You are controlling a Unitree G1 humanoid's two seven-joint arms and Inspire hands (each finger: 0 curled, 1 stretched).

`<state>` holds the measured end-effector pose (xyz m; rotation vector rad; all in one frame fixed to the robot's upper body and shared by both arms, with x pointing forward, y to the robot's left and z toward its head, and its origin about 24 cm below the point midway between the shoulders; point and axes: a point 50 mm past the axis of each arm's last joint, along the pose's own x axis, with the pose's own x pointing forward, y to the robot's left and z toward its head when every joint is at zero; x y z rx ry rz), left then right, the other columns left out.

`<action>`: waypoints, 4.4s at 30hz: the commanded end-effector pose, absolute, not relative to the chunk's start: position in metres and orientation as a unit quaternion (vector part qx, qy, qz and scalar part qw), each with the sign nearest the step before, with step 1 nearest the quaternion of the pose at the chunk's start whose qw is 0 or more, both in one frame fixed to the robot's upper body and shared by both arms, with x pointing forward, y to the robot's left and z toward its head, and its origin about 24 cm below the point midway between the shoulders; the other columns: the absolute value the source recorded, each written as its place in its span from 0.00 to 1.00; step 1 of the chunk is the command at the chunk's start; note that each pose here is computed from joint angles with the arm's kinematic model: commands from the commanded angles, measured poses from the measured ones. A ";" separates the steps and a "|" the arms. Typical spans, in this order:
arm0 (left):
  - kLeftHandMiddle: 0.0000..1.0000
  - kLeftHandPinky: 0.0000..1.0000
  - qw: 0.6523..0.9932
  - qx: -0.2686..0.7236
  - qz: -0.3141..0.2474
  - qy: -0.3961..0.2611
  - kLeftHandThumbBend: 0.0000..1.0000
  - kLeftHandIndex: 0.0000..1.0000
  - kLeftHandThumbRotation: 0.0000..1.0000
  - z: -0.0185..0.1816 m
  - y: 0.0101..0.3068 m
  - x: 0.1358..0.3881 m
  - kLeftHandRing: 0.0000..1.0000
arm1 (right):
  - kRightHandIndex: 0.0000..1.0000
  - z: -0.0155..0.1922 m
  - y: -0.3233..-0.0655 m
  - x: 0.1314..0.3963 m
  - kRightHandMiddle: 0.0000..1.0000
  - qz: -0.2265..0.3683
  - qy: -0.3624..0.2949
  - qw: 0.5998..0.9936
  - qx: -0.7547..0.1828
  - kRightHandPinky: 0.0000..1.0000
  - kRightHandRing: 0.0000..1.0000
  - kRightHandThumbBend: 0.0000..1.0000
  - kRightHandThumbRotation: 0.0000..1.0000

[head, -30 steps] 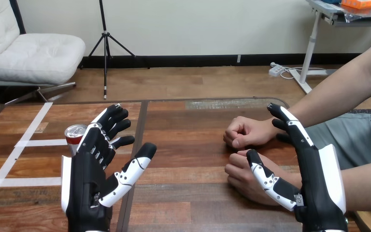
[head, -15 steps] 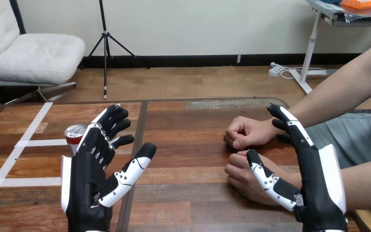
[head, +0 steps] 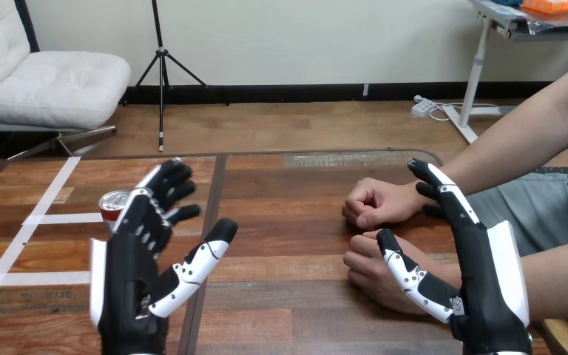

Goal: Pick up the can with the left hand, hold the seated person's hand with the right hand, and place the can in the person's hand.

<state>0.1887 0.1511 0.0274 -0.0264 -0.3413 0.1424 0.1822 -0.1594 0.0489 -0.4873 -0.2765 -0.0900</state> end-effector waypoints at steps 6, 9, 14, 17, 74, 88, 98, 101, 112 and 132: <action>0.83 0.75 0.958 0.004 0.150 -0.245 0.64 0.82 0.18 0.036 0.156 0.188 0.82 | 0.87 0.070 -0.154 0.193 0.89 -0.052 -0.188 0.954 -0.226 0.80 0.86 0.43 0.00; 0.85 0.77 0.950 0.016 0.162 -0.265 0.63 0.83 0.17 0.038 0.159 0.188 0.84 | 0.87 0.070 -0.155 0.193 0.89 -0.052 -0.188 0.954 -0.227 0.80 0.86 0.43 0.00; 0.87 0.81 0.939 0.030 0.180 -0.290 0.62 0.84 0.16 0.042 0.164 0.188 0.86 | 0.87 0.069 -0.155 0.193 0.89 -0.052 -0.187 0.954 -0.227 0.80 0.86 0.43 0.00; 0.87 0.82 0.934 0.041 0.190 -0.300 0.61 0.85 0.17 0.044 0.167 0.189 0.87 | 0.87 0.069 -0.155 0.193 0.89 -0.052 -0.186 0.955 -0.227 0.80 0.86 0.43 0.00; 0.82 0.74 0.915 0.236 0.261 -0.198 0.73 0.82 0.16 0.037 0.217 0.260 0.80 | 0.87 0.066 -0.153 0.194 0.88 -0.043 -0.184 0.955 -0.228 0.79 0.86 0.43 0.00; 0.82 0.73 0.922 0.268 0.238 -0.147 0.80 0.82 0.20 0.029 0.217 0.280 0.79 | 0.87 0.066 -0.153 0.193 0.89 -0.043 -0.183 0.956 -0.227 0.80 0.87 0.43 0.00; 0.83 0.72 0.925 0.280 0.230 -0.113 0.83 0.83 0.25 0.026 0.216 0.291 0.79 | 0.87 0.066 -0.154 0.193 0.89 -0.043 -0.183 0.955 -0.228 0.80 0.87 0.43 0.00; 0.83 0.71 0.926 0.284 0.226 -0.105 0.84 0.83 0.26 0.025 0.216 0.294 0.79 | 0.87 0.066 -0.155 0.193 0.89 -0.043 -0.182 0.955 -0.230 0.80 0.87 0.43 0.00; 0.84 0.69 0.923 0.311 0.212 -0.083 0.86 0.85 0.31 0.023 0.216 0.302 0.79 | 0.87 0.067 -0.155 0.193 0.89 -0.040 -0.181 0.956 -0.229 0.81 0.87 0.43 0.00; 0.97 0.77 0.897 0.388 0.202 -0.055 0.97 0.98 0.47 0.019 0.216 0.309 0.91 | 0.86 0.068 -0.157 0.194 0.89 -0.044 -0.182 0.953 -0.238 0.81 0.87 0.44 0.00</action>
